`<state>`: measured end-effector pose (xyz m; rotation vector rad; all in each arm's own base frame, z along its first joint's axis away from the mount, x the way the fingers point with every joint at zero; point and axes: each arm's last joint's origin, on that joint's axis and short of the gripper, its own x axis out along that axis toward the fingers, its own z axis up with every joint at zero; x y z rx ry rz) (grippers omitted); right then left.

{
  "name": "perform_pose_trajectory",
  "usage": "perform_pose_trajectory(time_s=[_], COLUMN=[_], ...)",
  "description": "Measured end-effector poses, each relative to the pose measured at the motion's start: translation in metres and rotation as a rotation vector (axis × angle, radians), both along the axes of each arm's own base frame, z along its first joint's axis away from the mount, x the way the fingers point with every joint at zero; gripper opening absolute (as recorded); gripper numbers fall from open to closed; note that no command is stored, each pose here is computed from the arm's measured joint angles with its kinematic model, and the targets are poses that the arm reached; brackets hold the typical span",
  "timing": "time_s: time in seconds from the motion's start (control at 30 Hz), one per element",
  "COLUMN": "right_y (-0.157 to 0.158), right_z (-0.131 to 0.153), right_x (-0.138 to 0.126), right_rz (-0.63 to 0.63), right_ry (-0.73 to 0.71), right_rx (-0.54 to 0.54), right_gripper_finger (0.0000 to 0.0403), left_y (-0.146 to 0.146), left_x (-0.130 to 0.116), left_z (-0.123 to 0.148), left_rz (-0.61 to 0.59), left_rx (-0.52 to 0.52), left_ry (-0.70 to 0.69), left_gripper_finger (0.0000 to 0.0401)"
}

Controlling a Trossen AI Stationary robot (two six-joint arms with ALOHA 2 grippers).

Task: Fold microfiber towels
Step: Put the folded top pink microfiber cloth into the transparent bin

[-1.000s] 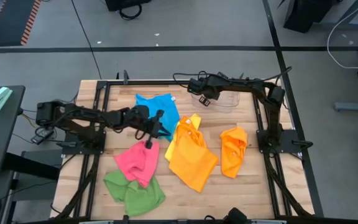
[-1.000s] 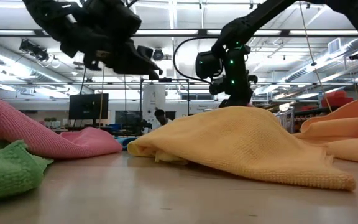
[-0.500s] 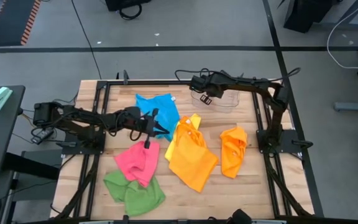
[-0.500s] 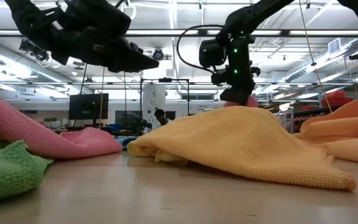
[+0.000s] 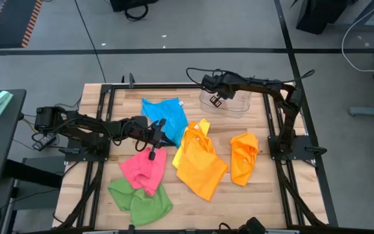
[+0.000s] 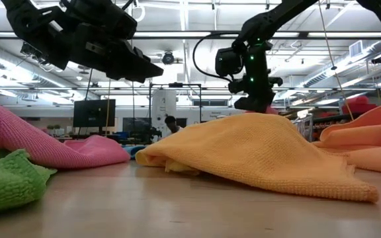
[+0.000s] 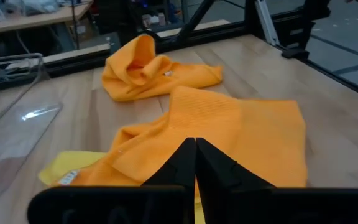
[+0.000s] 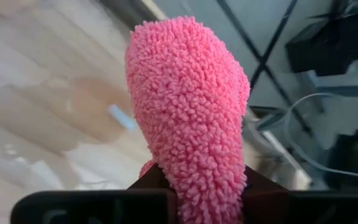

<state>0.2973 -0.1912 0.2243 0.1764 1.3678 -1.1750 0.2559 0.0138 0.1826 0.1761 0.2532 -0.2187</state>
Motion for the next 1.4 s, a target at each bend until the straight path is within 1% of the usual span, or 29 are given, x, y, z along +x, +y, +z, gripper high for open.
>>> perform_pose_trajectory(time_s=[0.17,0.37,0.5,0.63,0.73,0.83,0.9,1.0,1.07,1.27,1.4], right_y=[-0.001,-0.018,-0.029,-0.041,-0.055,-0.068,-0.074,-0.079,-0.079,-0.073,-0.073], right_z=[-0.003,-0.020,-0.029,-0.030,-0.029,-0.027,-0.027,-0.026,-0.027,-0.030,-0.031], right_x=[0.004,0.001,-0.004,-0.013,-0.023,-0.036,-0.043,-0.052,-0.054,-0.050,-0.049], right_rz=[0.020,0.053,0.093,0.160,0.190,0.214,0.224,0.204,0.192,0.284,0.301], right_ry=[-0.114,-0.315,-0.446,-0.558,-0.661,-0.780,-0.837,-0.879,-0.874,-0.834,-0.833], right_rx=[0.113,0.236,0.355,0.490,0.564,0.663,0.700,0.741,0.758,0.768,0.765], right_gripper_finger=[0.0049,0.0049,0.0049,0.0049,0.0049,0.0049,0.0049,0.0049,0.0049,0.0054,0.0055], left_y=[-0.001,-0.001,-0.003,-0.003,-0.003,-0.003,-0.002,0.001,0.004,0.014,0.018], left_x=[-0.001,-0.003,-0.004,-0.004,-0.004,-0.004,-0.003,-0.002,-0.002,0.001,0.001], left_z=[-0.003,-0.009,-0.012,-0.012,-0.012,-0.011,-0.009,-0.007,-0.005,0.007,0.011], left_rz=[0.000,-0.001,-0.008,-0.008,-0.008,-0.009,-0.013,-0.010,0.001,0.043,0.061], left_rx=[-0.007,-0.016,-0.018,-0.017,-0.011,-0.008,0.011,0.039,0.045,0.062,0.064], left_ry=[0.036,0.101,0.130,0.133,0.128,0.116,0.098,0.064,0.041,-0.080,-0.121], left_gripper_finger=[0.0029,0.0021,0.0017,0.0018,0.0023,0.0027,0.0026,0.0020,0.0015,0.0018,0.0027])
